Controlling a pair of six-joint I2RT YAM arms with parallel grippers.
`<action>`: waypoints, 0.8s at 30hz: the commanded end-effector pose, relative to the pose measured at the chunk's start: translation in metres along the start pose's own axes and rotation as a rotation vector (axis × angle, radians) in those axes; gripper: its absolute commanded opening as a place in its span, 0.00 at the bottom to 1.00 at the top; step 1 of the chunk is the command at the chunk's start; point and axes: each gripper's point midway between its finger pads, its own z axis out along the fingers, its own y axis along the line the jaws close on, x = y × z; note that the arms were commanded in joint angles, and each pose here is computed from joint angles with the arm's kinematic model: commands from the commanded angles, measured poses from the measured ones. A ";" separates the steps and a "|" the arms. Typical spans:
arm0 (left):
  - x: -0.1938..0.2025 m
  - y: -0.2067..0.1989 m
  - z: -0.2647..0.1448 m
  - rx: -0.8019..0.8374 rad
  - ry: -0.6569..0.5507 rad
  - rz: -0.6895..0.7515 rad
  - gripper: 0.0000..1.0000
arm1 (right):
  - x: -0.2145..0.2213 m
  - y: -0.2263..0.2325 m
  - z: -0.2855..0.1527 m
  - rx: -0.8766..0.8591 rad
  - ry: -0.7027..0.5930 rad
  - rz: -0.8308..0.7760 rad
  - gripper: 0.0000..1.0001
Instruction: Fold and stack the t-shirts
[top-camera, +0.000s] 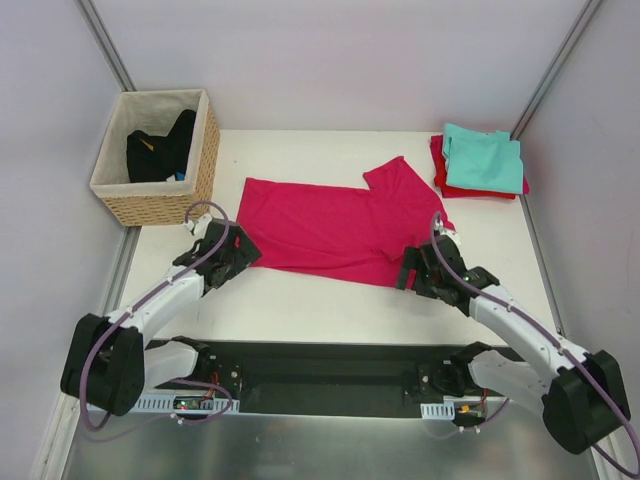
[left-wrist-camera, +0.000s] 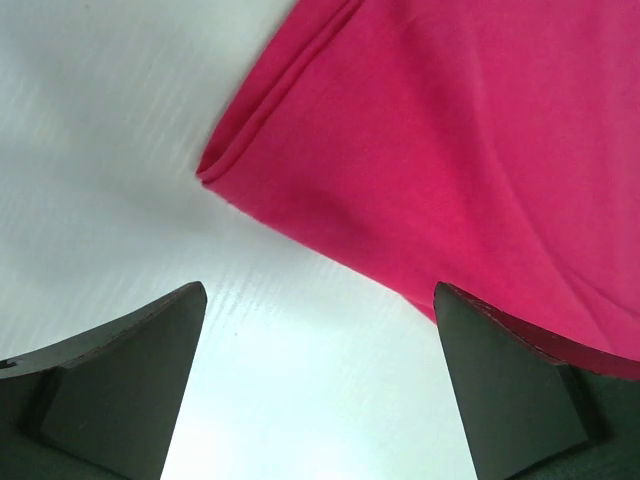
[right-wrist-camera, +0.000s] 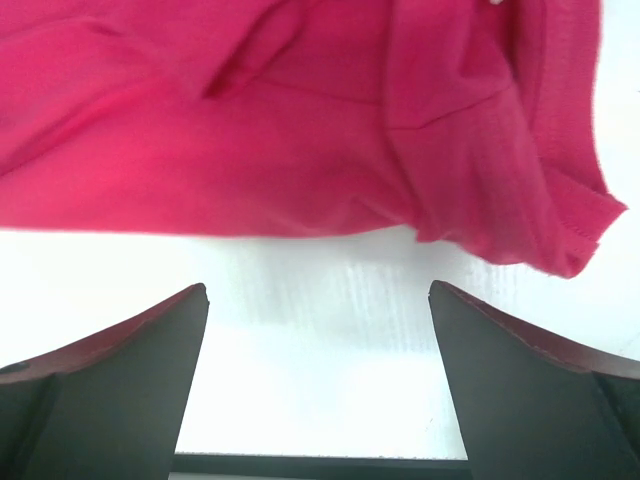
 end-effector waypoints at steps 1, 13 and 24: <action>-0.023 -0.027 -0.021 0.110 -0.056 -0.007 0.98 | -0.011 0.017 -0.027 -0.080 -0.072 -0.006 0.96; -0.023 -0.072 0.026 0.146 0.044 0.034 0.99 | -0.021 0.024 -0.054 -0.124 -0.137 -0.042 0.97; 0.009 -0.047 0.054 0.068 0.122 0.018 0.99 | -0.021 0.018 -0.062 -0.115 -0.144 -0.068 0.97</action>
